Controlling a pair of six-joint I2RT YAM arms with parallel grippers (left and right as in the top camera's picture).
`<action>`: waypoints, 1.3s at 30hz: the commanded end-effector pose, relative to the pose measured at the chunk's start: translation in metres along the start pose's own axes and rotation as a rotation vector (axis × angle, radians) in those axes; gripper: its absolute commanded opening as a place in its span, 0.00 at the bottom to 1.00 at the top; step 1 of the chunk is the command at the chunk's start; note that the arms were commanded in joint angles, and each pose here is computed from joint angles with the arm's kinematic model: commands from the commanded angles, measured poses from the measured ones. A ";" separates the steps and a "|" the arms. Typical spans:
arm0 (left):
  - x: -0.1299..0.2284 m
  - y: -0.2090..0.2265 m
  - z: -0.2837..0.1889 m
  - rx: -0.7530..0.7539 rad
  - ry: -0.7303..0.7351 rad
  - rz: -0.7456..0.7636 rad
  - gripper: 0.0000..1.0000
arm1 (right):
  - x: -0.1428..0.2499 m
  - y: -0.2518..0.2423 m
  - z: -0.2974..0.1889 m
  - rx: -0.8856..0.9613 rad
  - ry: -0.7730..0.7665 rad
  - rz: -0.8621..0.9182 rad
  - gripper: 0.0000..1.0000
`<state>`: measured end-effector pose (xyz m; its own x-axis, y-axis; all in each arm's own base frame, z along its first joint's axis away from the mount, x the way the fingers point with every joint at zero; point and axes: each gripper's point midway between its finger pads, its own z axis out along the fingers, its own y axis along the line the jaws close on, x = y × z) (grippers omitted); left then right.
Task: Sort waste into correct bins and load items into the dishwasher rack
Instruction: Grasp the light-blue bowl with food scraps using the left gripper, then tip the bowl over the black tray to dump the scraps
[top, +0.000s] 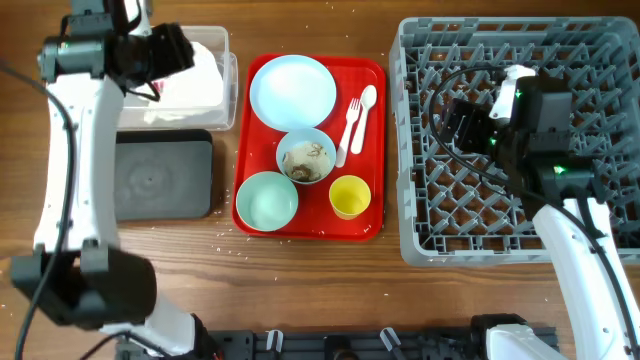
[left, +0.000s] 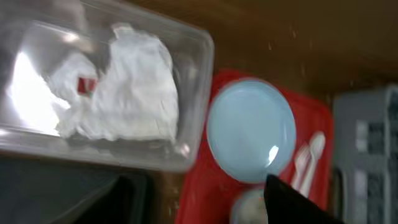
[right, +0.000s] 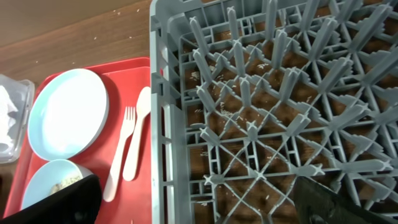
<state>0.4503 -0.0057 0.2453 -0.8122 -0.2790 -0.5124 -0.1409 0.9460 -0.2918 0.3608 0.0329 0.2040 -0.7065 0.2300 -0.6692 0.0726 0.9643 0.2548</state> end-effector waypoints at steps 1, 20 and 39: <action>0.062 -0.041 0.011 0.071 0.228 0.046 0.62 | -0.004 0.008 -0.001 -0.036 -0.001 0.004 1.00; 0.229 -0.151 0.161 -0.024 0.377 0.207 0.51 | -0.001 0.007 -0.001 -0.033 0.011 0.006 1.00; 0.187 -0.170 0.106 0.030 0.327 0.189 0.04 | -0.001 0.007 -0.001 -0.032 0.011 0.005 1.00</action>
<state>0.3734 -0.2359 0.0459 -0.9790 -0.0012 -0.2039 0.0285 0.9893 -0.1429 0.3586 0.0353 0.2024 -0.7168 0.2295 -0.6584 0.0658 0.9623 0.2639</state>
